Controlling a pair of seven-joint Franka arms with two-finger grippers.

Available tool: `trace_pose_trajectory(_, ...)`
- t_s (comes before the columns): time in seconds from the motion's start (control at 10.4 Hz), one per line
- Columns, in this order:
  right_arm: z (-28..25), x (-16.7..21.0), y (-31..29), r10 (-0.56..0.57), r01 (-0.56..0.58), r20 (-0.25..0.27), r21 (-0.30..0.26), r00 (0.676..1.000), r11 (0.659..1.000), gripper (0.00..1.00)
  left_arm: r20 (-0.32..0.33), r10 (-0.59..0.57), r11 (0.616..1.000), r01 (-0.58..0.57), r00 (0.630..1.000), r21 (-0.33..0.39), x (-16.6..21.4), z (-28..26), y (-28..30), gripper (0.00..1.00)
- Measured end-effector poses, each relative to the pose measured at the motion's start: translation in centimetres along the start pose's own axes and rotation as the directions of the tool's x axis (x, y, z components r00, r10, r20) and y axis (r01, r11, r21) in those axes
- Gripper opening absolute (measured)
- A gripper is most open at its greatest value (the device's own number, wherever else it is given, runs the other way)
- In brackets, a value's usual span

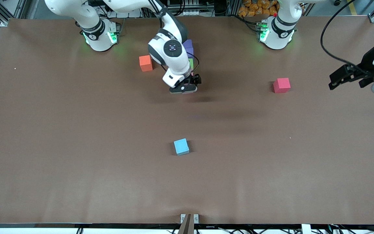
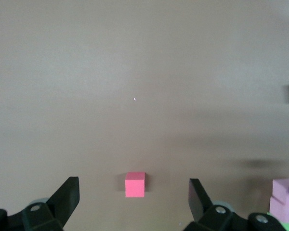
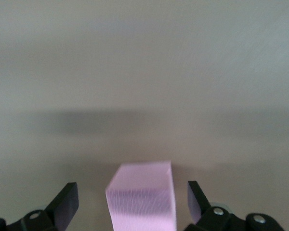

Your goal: Arrange blocks into number 1

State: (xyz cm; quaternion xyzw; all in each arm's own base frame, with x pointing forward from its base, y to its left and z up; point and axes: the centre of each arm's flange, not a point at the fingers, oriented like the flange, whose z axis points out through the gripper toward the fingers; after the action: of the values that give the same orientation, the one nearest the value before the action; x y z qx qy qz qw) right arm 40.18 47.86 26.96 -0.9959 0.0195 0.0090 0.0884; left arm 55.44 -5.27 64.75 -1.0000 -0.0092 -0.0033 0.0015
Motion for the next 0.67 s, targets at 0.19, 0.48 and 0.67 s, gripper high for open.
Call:
trace_pose_trajectory(0.19,-8.5,7.8,5.5,0.106,-0.102,-0.106,0.045,0.989,0.994,1.0,0.03,0.026,1.0,-0.026,0.999,0.003,-0.4,-0.1,0.2,1.0)
trace_pose_trajectory(0.48,-20.1,16.2,14.8,0.116,-0.132,-0.138,-0.11,0.984,0.985,1.0,0.045,0.095,0.995,-0.095,0.994,0.001,-1.1,-1.7,0.4,1.0)
trace_pose_trajectory(0.67,-27.1,20.1,21.3,0.133,-0.149,-0.113,-0.149,0.985,0.978,1.0,0.038,0.091,0.996,-0.091,0.995,0.001,-1.1,-2.0,-0.1,1.0)
